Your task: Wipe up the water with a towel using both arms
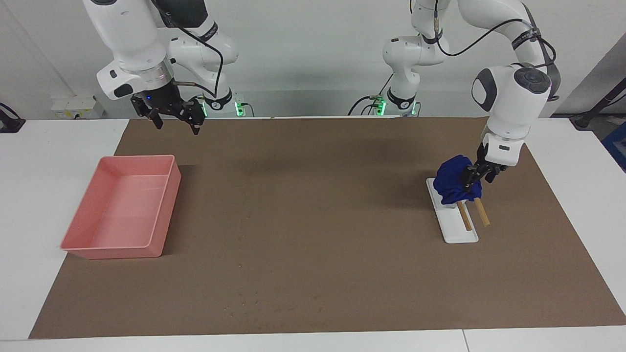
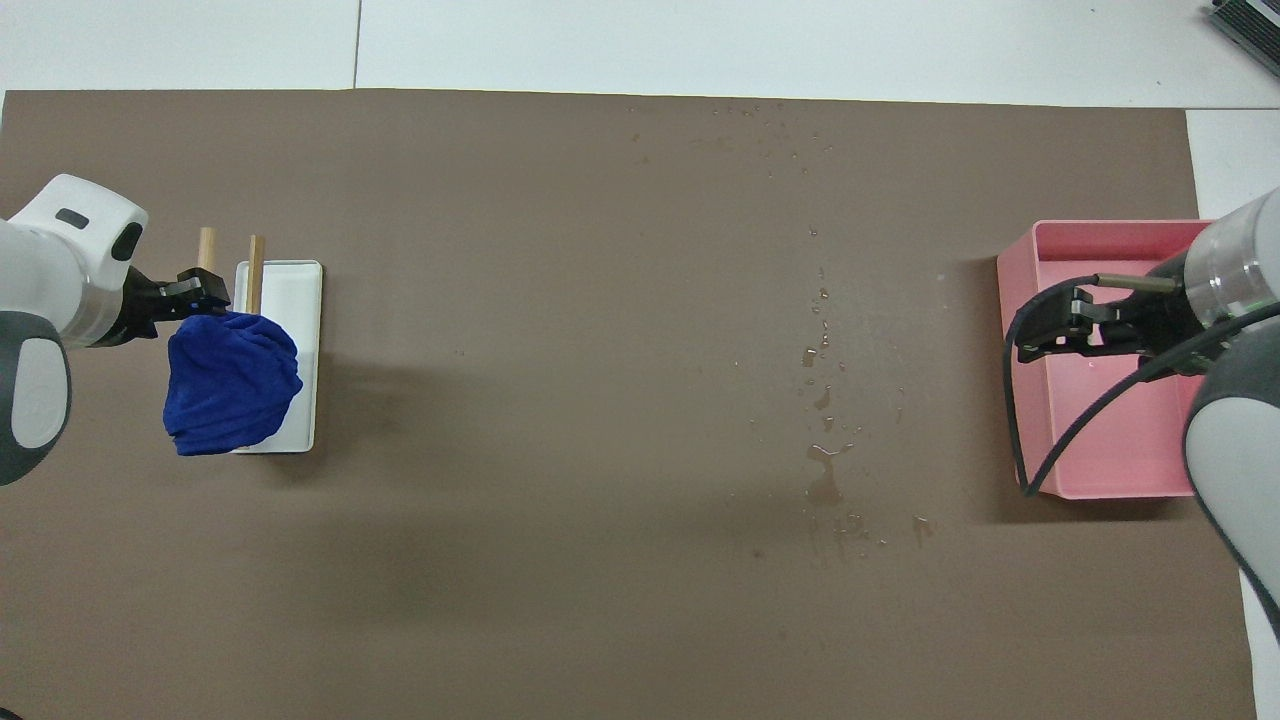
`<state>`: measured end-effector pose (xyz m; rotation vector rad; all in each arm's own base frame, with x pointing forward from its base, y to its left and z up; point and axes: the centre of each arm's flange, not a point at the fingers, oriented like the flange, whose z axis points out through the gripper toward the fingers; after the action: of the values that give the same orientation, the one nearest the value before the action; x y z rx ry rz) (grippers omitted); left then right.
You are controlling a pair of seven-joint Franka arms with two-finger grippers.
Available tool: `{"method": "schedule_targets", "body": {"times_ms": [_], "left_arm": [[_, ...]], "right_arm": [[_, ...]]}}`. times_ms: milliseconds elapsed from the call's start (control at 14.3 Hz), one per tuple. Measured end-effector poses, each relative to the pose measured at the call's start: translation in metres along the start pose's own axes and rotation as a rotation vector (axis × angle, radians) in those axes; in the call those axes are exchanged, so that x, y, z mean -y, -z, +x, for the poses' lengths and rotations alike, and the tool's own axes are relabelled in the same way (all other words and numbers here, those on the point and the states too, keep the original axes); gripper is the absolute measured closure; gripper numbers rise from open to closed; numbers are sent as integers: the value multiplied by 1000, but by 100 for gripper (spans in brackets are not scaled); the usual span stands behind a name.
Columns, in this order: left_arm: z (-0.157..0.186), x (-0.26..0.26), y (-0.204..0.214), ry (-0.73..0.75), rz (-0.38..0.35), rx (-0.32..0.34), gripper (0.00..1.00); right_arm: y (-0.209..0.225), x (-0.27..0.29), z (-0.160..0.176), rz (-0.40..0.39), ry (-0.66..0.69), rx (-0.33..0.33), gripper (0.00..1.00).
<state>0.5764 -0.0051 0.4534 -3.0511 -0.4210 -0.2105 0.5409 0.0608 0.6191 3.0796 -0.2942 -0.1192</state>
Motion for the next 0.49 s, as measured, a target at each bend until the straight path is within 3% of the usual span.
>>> {"method": "schedule_targets", "body": {"times_ms": [280,490], "left_arm": [[-16,2,-30,-8,6,29,0],[-23,2,-39,-12,10,47,5]], "right_arm": [[0,0,0,0,0,0,0],[0,0,0,0,0,0,0]]}}
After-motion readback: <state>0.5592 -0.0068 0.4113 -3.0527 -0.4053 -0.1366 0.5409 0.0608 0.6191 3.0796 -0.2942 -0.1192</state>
